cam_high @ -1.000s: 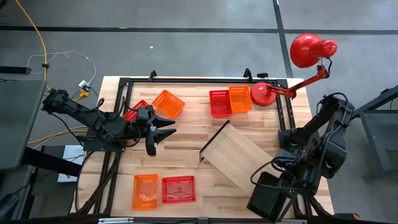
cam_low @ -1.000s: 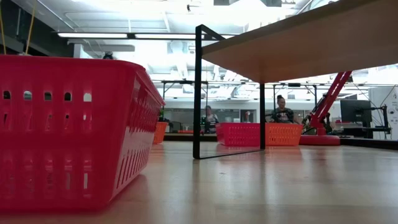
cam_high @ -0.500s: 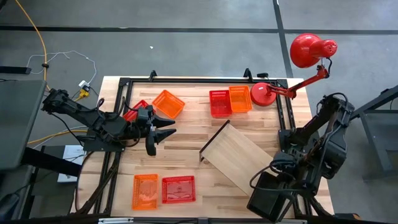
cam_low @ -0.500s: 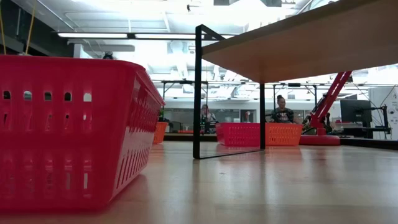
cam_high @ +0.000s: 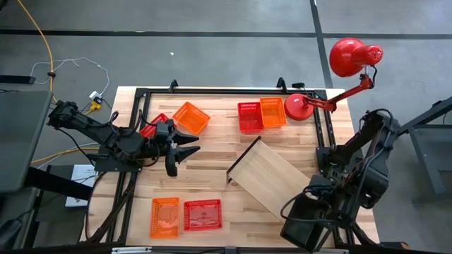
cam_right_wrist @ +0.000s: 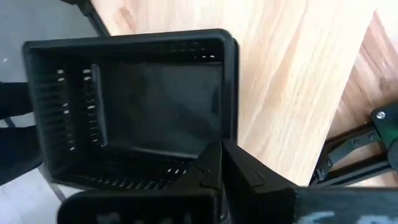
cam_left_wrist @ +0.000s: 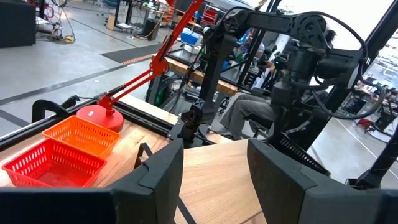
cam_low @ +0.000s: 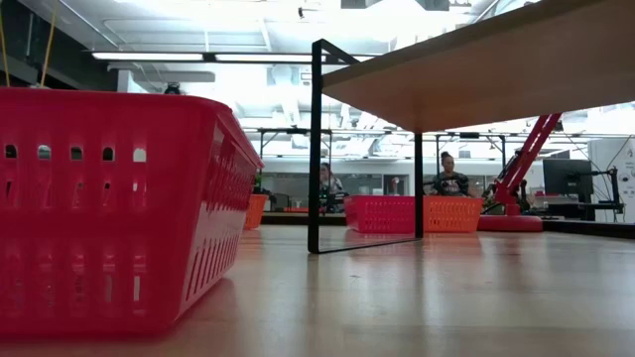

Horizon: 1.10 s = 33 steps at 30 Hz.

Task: Stack baskets on shelf by color
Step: Adjust the stacked black bins on the shelf

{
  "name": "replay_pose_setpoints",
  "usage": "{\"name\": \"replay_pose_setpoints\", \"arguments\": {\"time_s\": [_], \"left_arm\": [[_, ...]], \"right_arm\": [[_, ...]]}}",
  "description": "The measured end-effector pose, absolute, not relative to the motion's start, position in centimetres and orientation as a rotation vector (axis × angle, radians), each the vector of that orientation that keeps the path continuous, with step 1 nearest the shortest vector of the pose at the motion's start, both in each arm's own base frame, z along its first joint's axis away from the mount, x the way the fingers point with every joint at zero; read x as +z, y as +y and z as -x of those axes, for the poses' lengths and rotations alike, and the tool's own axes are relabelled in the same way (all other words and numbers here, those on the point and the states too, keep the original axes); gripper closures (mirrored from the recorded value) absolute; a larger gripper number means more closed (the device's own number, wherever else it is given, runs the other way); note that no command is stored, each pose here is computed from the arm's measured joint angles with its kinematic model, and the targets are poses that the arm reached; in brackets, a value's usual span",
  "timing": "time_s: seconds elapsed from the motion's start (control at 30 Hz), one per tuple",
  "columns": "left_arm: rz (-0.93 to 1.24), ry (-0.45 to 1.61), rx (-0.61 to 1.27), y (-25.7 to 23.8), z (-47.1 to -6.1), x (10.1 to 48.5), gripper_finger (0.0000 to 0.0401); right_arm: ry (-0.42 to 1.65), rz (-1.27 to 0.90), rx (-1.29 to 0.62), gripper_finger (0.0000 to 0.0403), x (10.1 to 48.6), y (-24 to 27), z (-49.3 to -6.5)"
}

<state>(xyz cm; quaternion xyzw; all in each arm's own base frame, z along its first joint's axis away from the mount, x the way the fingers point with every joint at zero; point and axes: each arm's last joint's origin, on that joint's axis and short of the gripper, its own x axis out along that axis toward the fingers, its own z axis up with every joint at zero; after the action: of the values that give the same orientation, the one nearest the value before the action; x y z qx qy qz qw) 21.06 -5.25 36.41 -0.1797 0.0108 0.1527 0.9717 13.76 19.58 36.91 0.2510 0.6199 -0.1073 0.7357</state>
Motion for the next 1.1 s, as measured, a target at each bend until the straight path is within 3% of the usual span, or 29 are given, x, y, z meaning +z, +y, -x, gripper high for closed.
{"name": "replay_pose_setpoints", "arguments": {"time_s": [0.37,0.67,0.9,1.1], "left_arm": [[0.366,0.021,0.309,-5.2,-21.1,36.4,0.0236],[0.370,0.021,0.308,-5.2,-21.1,36.4,0.0236],[0.374,0.020,0.308,-5.2,-21.1,36.4,0.0236],[0.374,0.020,0.309,-5.2,-21.1,36.4,0.0236]], "right_arm": [[1.351,-0.568,-0.299,0.0403,36.8,19.2,-14.1],[1.184,-0.545,-0.186,0.0403,36.7,18.3,-18.9],[1.295,-0.454,-0.170,0.0403,34.4,17.3,-22.9],[1.464,-0.419,-0.183,0.0403,33.1,16.8,-23.3]]}}
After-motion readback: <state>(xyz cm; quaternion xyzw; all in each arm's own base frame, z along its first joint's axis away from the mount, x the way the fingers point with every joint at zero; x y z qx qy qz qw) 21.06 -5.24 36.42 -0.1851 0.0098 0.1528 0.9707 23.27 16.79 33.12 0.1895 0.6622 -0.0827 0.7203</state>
